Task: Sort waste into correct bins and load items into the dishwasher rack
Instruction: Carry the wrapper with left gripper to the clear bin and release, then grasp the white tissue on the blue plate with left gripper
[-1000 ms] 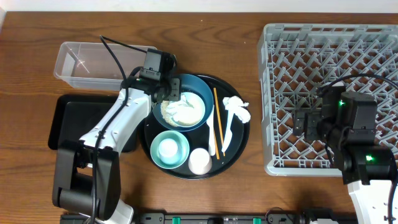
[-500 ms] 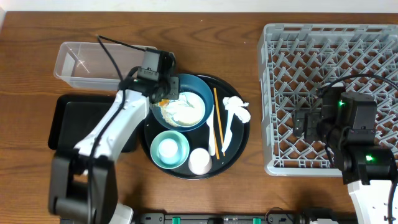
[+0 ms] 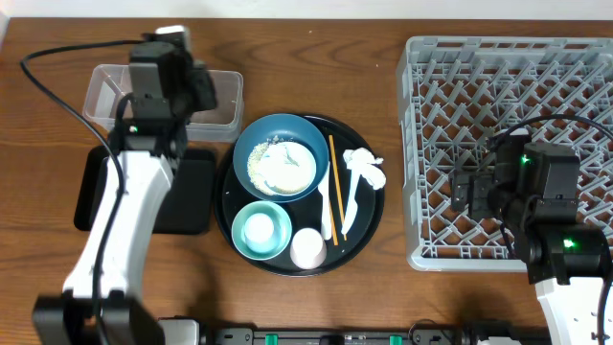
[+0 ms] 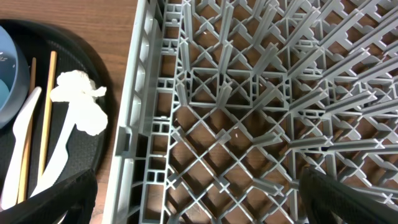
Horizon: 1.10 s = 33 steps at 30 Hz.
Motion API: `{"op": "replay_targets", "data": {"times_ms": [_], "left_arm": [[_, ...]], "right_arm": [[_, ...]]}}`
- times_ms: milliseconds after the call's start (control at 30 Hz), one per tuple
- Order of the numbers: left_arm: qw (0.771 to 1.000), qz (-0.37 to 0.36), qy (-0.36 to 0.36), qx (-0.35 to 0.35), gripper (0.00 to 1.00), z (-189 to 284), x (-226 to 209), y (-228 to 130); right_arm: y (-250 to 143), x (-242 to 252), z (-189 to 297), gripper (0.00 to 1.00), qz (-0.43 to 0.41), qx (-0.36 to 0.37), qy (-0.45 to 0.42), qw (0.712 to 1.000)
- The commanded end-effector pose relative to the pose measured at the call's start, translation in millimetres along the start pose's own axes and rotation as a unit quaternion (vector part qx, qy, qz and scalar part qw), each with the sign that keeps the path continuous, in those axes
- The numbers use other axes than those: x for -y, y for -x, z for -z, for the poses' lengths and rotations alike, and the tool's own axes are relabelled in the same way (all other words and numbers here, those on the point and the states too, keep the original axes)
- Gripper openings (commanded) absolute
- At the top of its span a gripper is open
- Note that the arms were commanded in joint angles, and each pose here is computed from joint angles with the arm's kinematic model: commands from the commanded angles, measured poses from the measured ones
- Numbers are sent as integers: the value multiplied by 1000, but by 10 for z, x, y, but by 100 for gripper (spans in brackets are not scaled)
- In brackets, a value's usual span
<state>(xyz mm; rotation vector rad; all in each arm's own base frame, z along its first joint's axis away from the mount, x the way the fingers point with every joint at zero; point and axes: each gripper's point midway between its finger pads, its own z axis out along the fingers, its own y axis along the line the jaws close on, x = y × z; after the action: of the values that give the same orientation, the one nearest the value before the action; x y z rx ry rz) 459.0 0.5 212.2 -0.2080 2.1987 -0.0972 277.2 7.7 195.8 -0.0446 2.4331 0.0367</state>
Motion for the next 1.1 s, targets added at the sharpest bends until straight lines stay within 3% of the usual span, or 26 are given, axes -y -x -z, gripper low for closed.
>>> {"op": "replay_targets", "data": {"times_ms": [0, 200, 233, 300, 367, 467, 533, 567, 667, 833, 1067], "left_arm": [[999, 18, 27, -28, 6, -270, -217, -169], [999, 20, 28, -23, 6, -448, -254, -185], [999, 20, 27, -18, 12, -447, -251, -164], [999, 20, 26, -12, 44, -414, -242, -119], [1000, 19, 20, -8, 59, -360, -206, -82], [1000, 16, -2, -4, 69, -233, -81, -33], [999, 12, -38, -20, 85, -113, 99, -90], [997, 9, -62, -36, 98, -48, 220, -156], [989, 22, -104, -100, 98, 102, 525, -464], [968, 5, -114, -224, 98, 302, 875, -1159], [948, -66, -113, -291, 98, 450, 1188, -1780]], "right_arm": [[70, 9, 45, 99, -9, 9, 1, 1000], [67, 9, 45, 99, -10, 9, 1, 1000], [66, 9, 45, 99, -10, 9, 1, 1000], [66, 9, 45, 99, -9, 9, 1, 1000], [65, 9, 44, 99, -10, 9, 1, 1000], [66, 9, 45, 99, -10, 9, 1, 1000], [63, 9, 45, 99, -10, 8, 1, 1000], [61, 9, 45, 99, -10, 8, 1, 1000], [60, 9, 45, 99, -10, 8, 1, 1000], [56, 9, 45, 99, -9, 7, 1, 1000], [42, 8, 45, 99, -10, 4, 1, 1000]]}}
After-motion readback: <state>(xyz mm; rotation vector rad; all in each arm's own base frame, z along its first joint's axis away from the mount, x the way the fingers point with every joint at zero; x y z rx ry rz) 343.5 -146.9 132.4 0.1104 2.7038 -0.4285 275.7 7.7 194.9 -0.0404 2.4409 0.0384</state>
